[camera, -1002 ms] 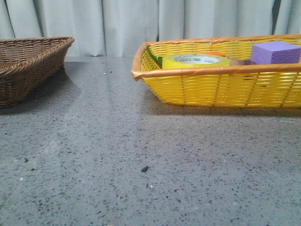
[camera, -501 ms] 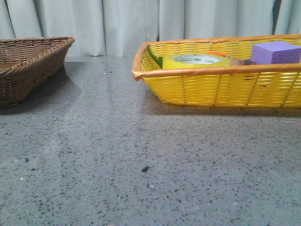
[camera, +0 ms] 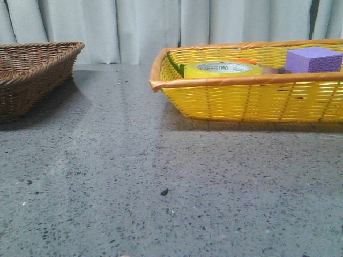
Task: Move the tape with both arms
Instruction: 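Lower the right gripper into the yellow basket and grasp the yellow tape roll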
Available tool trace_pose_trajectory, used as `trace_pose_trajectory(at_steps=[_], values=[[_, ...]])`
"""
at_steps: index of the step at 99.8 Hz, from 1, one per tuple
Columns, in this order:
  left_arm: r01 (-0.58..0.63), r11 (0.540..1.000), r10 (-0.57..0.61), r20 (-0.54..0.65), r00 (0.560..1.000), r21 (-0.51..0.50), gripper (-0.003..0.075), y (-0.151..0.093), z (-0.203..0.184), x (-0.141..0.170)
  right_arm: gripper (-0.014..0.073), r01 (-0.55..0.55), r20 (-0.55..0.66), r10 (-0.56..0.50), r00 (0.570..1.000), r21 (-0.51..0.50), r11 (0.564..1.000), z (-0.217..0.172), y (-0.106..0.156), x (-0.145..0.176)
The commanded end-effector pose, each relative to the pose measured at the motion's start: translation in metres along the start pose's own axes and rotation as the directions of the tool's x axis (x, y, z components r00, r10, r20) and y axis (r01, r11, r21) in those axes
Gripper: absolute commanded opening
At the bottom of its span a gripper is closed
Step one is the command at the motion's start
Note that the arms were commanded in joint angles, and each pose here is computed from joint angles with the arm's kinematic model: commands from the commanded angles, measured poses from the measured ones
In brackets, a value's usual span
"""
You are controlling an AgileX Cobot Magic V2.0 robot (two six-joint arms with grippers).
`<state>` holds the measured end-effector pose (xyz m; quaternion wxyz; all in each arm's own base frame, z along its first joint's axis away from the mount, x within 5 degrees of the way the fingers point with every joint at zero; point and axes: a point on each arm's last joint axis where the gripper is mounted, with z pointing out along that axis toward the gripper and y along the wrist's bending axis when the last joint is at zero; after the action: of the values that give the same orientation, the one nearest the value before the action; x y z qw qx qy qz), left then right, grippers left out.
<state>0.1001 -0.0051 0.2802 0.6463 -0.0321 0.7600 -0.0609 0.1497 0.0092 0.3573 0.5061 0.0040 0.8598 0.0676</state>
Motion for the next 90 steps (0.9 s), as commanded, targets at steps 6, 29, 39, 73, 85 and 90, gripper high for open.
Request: trace_pose_trajectory(at_steps=[6, 29, 39, 73, 85, 90], values=[[0.009, 1.000, -0.011, 0.100, 0.995, 0.020, -0.0021, -0.003, -0.001, -0.018, 0.0307, 0.074, 0.008, -0.073, 0.997, -0.084, 0.994, 0.013, 0.018, -0.037], [0.009, 1.000, -0.011, 0.100, 0.995, 0.020, -0.0021, -0.003, -0.001, -0.018, 0.0317, 0.156, -0.143, -0.193, 0.971, -0.235, 0.959, 0.058, 0.060, -0.067], [0.009, 1.000, -0.011, 0.100, 0.995, 0.020, -0.0021, -0.003, -0.001, -0.018, 0.0342, 0.186, -0.190, -0.244, 0.951, -0.276, 0.943, 0.078, 0.077, -0.075], [0.009, 1.000, -0.011, 0.099, 0.995, 0.020, -0.0021, -0.003, -0.001, -0.018, 0.0393, 0.286, -0.282, -0.390, 0.877, -0.347, 0.893, 0.148, 0.125, -0.083], [0.009, 1.000, -0.011, 0.099, 0.995, 0.020, -0.0021, -0.003, -0.001, -0.018, 0.0393, 0.299, -0.319, -0.410, 0.855, -0.344, 0.890, 0.171, 0.130, -0.082], [0.009, 1.000, -0.011, 0.099, 0.995, 0.020, -0.0021, -0.003, -0.001, -0.018, 0.0393, 0.298, -0.333, -0.413, 0.848, -0.345, 0.890, 0.179, 0.132, -0.081]])
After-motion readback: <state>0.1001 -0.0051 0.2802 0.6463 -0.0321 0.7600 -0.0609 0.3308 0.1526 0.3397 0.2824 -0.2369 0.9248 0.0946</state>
